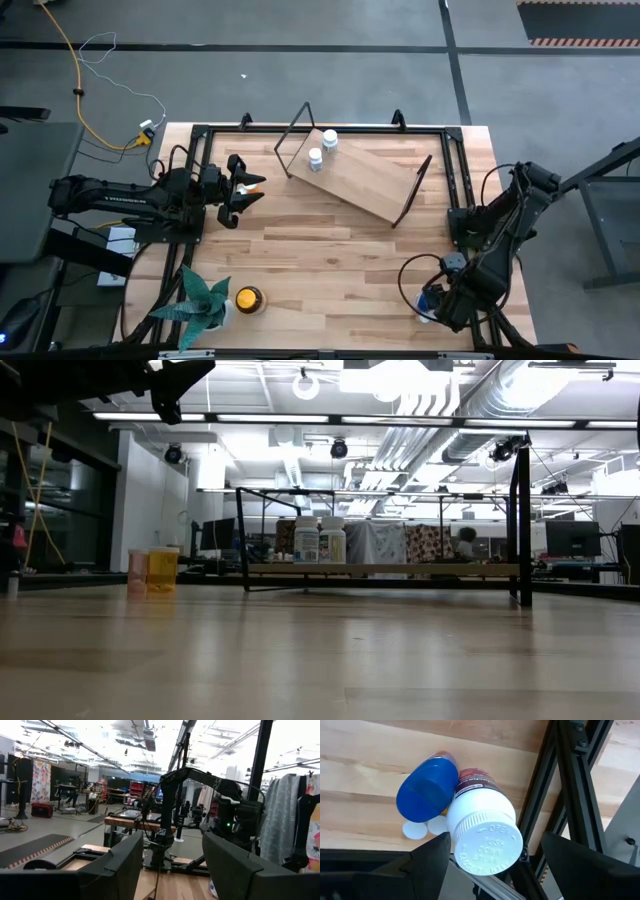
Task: Pick and place medicine bottles onto shelf by color
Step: Put the white pill bottle on the shelf
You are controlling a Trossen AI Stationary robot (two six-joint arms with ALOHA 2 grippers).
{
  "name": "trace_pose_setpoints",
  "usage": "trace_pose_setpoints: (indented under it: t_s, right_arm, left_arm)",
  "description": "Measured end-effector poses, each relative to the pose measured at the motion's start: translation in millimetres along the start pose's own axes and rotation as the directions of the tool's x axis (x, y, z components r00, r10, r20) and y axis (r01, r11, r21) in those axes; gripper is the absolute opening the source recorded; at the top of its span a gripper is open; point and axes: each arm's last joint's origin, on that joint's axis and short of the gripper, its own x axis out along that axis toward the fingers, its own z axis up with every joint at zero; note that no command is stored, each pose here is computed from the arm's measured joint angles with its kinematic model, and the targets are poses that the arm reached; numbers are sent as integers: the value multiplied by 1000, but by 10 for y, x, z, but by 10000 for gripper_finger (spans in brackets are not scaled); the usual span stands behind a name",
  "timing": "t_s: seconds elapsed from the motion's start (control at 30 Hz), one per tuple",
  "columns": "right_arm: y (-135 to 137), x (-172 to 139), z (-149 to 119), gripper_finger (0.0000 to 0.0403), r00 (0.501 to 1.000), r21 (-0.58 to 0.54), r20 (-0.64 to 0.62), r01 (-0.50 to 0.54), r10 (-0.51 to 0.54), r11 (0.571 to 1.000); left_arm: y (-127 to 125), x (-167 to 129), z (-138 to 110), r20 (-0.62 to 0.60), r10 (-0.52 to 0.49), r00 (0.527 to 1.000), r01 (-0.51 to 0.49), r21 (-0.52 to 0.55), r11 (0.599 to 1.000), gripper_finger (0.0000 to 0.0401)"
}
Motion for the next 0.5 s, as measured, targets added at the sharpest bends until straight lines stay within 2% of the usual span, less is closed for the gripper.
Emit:
trace_pose_setpoints:
  t_s: [0.33, 0.5]
  right_arm:
    - [7, 98, 17, 303, 1000, 15, -10, 13, -13, 1000]
    - [42, 246, 24, 303, 999, -36, -43, -6, 5, 999]
  left_arm:
    - [0, 0, -5, -5, 0, 1000, 0, -7, 1000, 193]
    - [1, 0, -8, -8, 1, 1000, -1, -8, 1000, 193]
